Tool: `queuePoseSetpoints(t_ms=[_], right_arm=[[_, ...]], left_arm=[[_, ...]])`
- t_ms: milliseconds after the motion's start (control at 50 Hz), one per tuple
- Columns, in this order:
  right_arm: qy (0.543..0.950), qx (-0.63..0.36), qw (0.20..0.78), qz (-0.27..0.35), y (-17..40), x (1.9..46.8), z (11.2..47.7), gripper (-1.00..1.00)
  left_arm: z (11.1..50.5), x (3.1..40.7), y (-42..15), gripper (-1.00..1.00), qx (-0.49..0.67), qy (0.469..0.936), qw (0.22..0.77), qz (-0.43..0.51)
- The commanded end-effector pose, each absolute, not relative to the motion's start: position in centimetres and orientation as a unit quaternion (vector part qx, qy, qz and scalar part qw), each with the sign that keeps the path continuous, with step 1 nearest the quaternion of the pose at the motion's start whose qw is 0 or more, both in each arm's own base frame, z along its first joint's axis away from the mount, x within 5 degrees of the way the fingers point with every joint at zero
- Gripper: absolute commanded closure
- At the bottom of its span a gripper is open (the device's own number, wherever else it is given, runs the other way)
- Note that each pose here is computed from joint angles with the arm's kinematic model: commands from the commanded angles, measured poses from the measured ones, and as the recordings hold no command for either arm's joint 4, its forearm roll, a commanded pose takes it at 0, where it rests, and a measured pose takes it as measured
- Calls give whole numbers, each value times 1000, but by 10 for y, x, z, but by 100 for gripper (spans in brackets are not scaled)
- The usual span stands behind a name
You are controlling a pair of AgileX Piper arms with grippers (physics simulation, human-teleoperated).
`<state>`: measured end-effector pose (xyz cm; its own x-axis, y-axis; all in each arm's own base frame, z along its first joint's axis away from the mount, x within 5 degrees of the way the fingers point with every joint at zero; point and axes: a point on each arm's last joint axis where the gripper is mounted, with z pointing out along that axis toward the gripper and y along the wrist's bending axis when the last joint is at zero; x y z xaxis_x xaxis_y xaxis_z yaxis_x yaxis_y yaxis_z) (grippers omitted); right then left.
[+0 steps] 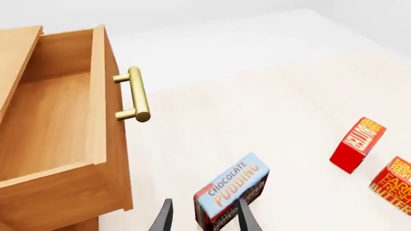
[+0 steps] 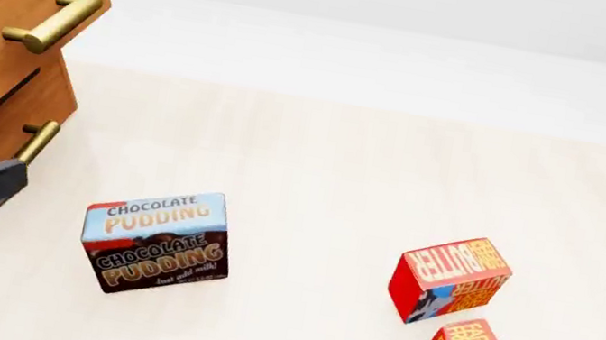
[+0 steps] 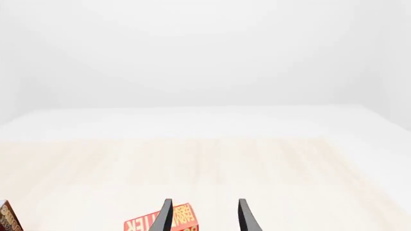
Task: Put the bowl in the top drawer of the cabinet.
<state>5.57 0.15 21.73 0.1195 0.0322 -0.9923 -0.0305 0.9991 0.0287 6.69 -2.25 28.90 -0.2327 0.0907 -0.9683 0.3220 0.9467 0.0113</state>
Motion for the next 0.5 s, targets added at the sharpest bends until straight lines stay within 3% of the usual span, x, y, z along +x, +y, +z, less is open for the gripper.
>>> queuePoseSetpoints(t_ms=[20, 500], right_arm=[[662, 1, 749, 22, 2, 56, 217, -100], [661, 2, 750, 24, 2, 56, 218, -100]], left_arm=[[295, 74, -34, -100, 206, 790, 568, -104], [289, 85, -61, -100, 286, 802, 505, -144]])
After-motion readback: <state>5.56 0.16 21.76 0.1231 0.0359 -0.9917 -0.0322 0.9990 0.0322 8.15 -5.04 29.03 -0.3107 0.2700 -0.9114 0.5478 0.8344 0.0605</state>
